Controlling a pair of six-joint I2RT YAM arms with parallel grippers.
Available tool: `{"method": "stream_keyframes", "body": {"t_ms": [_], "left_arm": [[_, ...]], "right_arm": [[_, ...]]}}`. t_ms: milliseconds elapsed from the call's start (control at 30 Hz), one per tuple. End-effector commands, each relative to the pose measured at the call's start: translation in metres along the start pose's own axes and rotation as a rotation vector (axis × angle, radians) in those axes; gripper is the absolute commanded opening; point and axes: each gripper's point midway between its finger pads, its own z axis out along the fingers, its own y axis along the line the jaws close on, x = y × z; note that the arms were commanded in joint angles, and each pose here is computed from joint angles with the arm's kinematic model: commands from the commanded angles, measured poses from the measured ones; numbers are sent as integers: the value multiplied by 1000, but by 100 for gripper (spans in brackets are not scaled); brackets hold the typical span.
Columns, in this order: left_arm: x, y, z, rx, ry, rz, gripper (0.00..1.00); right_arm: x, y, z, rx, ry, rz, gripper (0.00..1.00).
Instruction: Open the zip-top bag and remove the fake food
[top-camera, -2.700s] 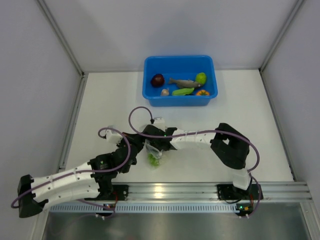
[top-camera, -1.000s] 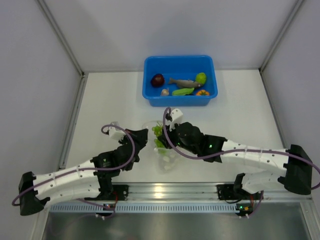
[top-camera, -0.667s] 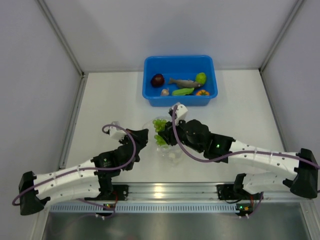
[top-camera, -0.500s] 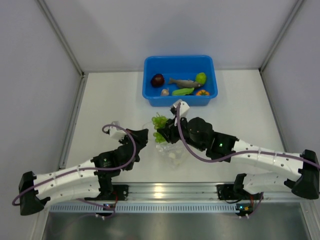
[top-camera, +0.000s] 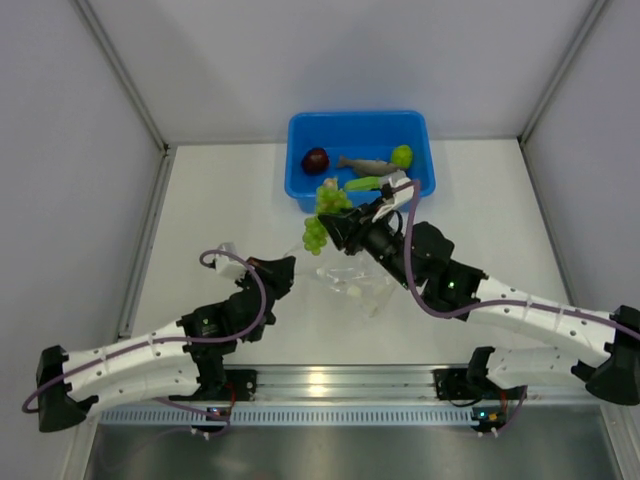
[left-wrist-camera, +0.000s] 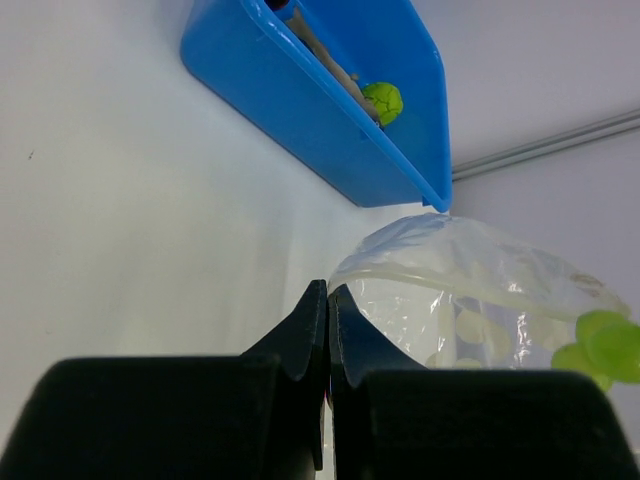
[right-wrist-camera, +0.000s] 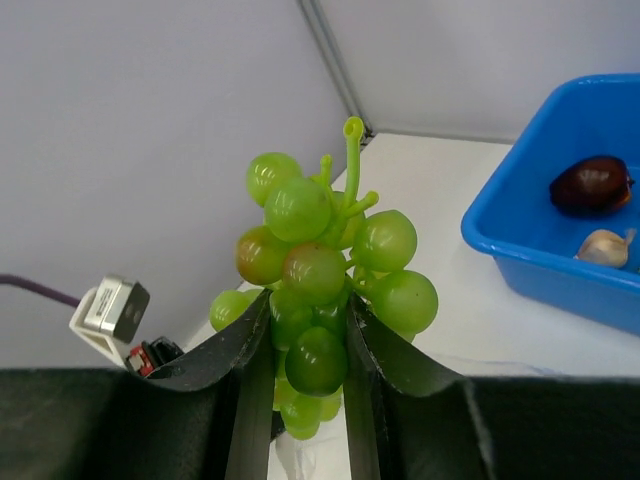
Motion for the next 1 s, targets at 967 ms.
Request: {"method": "stream_keyframes", "body": {"t_ms": [967], "left_arm": [[-85, 21, -21, -89, -272, 63, 0]], "right_arm": [[-71, -82, 36, 88, -188, 314, 0]]}}
